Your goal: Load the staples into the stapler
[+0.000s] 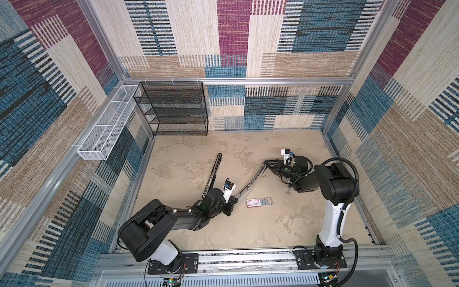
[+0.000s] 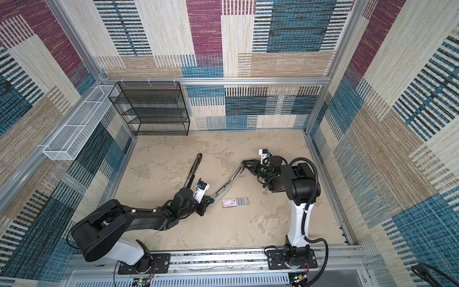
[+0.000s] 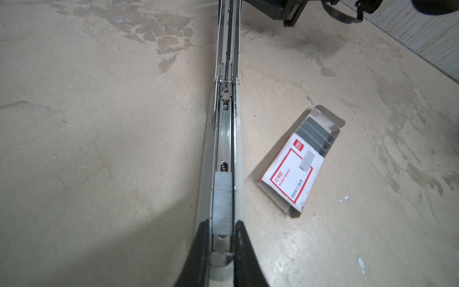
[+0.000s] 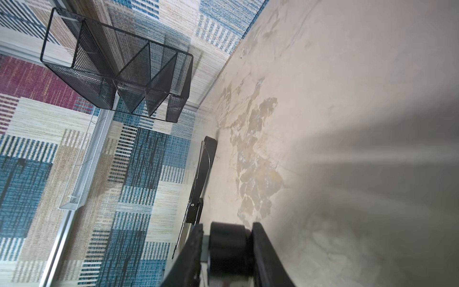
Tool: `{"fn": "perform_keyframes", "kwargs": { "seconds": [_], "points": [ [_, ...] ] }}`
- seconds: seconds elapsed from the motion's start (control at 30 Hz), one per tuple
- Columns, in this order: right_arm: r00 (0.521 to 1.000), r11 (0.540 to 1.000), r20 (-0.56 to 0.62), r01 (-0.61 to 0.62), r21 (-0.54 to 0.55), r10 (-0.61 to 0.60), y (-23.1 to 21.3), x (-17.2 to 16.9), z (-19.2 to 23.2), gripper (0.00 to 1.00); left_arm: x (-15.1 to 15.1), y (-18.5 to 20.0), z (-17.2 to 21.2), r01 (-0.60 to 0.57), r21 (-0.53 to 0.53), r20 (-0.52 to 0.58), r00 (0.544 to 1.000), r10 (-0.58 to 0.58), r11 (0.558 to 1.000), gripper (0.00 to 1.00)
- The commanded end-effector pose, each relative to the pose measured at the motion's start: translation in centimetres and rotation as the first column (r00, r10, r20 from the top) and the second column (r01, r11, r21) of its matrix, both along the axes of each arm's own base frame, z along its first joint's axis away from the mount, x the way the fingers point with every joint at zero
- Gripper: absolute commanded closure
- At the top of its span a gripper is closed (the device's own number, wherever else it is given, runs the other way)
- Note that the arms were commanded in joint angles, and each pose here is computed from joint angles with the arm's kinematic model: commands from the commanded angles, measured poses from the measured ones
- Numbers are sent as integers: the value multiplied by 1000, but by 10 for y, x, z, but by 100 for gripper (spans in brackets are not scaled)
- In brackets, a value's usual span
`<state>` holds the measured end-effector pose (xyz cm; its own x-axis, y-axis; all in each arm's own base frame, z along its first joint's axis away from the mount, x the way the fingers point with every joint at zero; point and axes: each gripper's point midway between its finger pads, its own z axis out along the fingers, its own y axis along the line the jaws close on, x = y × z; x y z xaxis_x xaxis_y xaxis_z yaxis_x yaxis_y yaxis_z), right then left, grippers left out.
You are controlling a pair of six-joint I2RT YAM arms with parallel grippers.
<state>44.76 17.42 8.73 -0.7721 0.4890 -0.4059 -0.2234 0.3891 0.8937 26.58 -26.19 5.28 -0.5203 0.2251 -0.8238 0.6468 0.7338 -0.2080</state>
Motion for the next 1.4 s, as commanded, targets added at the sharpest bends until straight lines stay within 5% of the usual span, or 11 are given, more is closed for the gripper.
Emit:
{"fn": "perform_keyframes", "kwargs": {
  "seconds": [0.0, 0.8, 1.37],
  "points": [
    [998, 995, 56, -31, -99, 37, 13, -3, 7, 83, 14, -7, 24, -15, -58, 78, 997, 20, 998, 100],
    [912, 904, 380, 24, -427, 156, 91, -60, 70, 82, 26, -17, 59, 14, -99, 188, 982, 5, 995, 100],
    [857, 852, 437, -4, -524, 273, 136, -104, 72, 81, 25, -19, 60, 26, -99, 193, 981, -7, 995, 100]
  ]
}}
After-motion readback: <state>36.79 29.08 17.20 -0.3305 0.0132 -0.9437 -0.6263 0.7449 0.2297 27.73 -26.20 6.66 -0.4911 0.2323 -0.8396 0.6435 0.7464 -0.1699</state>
